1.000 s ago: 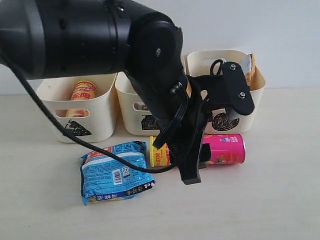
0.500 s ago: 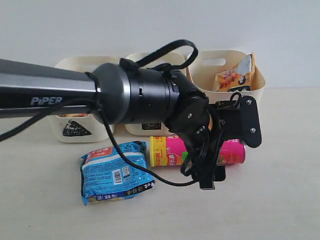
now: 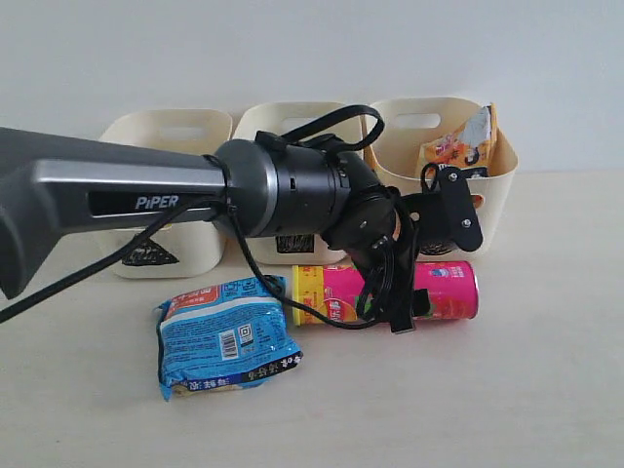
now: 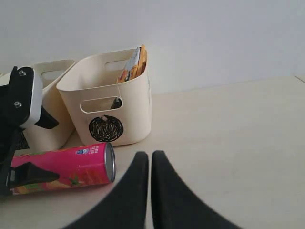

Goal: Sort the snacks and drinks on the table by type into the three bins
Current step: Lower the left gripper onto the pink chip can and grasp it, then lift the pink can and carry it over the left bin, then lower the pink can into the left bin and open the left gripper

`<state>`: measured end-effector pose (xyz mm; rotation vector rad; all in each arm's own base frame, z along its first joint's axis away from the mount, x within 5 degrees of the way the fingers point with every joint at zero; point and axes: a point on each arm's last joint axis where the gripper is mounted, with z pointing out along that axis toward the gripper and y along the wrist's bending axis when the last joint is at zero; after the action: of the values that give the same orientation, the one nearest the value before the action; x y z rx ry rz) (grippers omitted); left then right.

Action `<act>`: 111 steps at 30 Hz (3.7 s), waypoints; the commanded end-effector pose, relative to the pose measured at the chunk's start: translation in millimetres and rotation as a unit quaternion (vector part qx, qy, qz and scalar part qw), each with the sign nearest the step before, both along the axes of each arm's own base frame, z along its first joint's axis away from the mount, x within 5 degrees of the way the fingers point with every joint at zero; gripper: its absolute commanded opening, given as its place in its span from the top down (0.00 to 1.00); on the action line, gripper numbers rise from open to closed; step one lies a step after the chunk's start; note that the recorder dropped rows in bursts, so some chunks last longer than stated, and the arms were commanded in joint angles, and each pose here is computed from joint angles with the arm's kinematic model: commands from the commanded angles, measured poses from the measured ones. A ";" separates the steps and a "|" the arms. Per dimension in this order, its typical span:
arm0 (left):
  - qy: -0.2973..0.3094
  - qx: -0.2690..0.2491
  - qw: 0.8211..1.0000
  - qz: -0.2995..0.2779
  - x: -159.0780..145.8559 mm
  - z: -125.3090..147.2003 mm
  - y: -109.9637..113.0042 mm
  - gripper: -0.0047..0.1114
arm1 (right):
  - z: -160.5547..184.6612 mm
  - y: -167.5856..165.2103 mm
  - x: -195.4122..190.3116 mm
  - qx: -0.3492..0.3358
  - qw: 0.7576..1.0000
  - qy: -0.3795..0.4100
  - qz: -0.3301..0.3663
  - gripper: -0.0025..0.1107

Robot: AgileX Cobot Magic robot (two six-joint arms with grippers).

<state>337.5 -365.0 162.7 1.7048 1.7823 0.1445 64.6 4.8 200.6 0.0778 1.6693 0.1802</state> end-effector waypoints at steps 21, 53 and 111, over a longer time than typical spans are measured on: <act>0.048 0.013 0.998 0.023 2.3 -42.7 -0.4 0.69 | -1.0 0.0 0.0 -0.003 1.000 0.000 0.000 0.98; 0.180 -0.195 0.948 0.174 -59.0 163.7 47.7 0.92 | -1.0 0.0 0.0 -0.003 1.000 0.000 0.000 0.98; 0.012 -0.454 0.750 0.480 137.5 125.5 254.8 0.85 | -1.2 0.0 0.0 -0.001 1.000 0.001 0.000 0.98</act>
<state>469.8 -115.6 293.8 0.0589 2.0552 -0.2851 64.6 4.8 200.6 0.0792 1.6693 0.1817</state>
